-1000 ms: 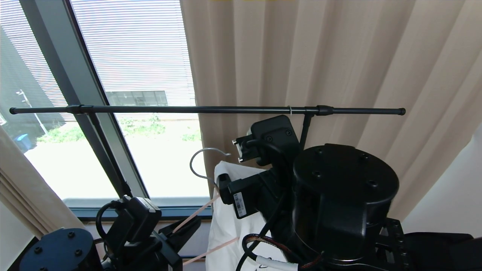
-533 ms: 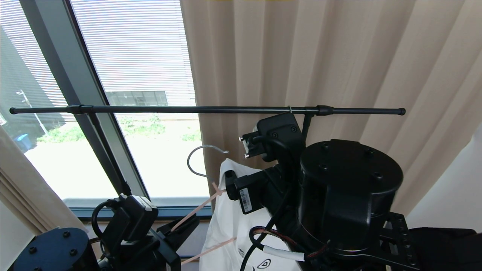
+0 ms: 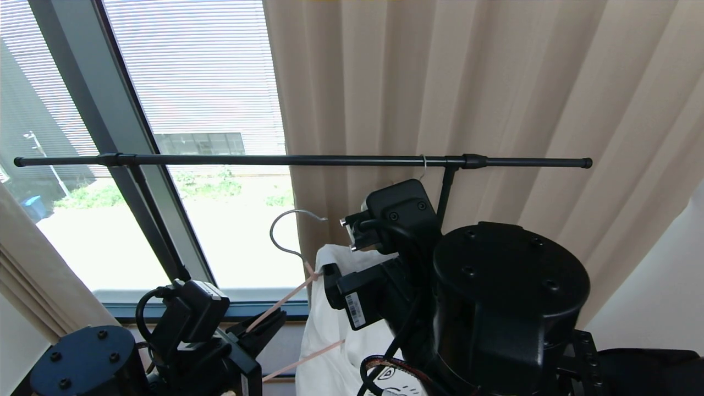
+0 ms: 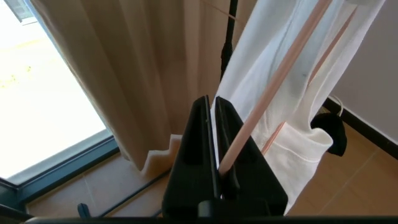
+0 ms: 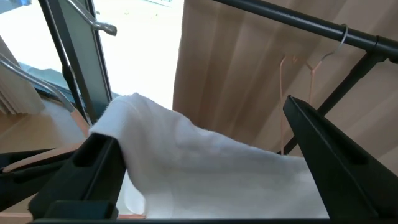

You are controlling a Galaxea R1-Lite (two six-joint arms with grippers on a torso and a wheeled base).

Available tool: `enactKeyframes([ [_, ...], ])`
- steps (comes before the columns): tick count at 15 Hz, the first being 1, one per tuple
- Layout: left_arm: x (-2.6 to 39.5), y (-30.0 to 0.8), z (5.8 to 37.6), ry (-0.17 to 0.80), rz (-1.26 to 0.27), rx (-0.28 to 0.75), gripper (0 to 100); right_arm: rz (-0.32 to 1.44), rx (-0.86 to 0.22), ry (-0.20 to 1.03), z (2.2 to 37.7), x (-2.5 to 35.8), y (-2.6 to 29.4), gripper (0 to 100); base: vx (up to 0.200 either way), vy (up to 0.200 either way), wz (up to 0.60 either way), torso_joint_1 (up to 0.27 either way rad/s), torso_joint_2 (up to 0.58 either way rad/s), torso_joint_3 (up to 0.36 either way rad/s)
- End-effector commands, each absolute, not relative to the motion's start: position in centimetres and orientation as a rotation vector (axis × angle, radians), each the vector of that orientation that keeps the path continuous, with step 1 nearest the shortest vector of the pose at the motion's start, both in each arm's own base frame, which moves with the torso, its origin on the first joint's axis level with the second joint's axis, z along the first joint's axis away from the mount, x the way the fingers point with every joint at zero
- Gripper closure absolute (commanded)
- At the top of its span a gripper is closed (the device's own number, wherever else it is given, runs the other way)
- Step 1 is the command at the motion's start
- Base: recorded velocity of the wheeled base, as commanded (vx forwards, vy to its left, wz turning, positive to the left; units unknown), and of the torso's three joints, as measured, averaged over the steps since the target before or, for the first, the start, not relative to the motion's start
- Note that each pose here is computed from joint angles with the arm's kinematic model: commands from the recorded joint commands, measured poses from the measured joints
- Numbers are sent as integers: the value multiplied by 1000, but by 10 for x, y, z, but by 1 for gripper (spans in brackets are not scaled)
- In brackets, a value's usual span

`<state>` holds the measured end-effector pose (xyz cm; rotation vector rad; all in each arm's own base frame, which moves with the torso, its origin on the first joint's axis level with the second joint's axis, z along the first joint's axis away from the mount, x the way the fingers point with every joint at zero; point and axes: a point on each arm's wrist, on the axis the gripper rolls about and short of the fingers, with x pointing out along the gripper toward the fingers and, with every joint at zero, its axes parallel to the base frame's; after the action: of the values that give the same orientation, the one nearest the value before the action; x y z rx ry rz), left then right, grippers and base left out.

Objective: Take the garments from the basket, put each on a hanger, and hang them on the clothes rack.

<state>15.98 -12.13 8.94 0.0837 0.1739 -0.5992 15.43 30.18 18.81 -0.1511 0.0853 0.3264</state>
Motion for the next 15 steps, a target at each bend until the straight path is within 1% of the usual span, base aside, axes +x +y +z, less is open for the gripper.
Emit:
enactKeyframes([
  [1, 162, -122, 88, 178, -595, 84, 100, 335, -152, 85, 188, 152, 303, 0, 0, 0, 0, 0, 0, 0],
  [7, 170, -117, 92, 159, -551, 58, 100, 338, -167, 86, 187, 150, 302, 0, 0, 0, 0, 0, 0, 0],
  [15, 172, -116, 88, 177, -543, 63, 100, 343, -147, 73, 194, 148, 299, 0, 0, 0, 0, 0, 0, 0],
])
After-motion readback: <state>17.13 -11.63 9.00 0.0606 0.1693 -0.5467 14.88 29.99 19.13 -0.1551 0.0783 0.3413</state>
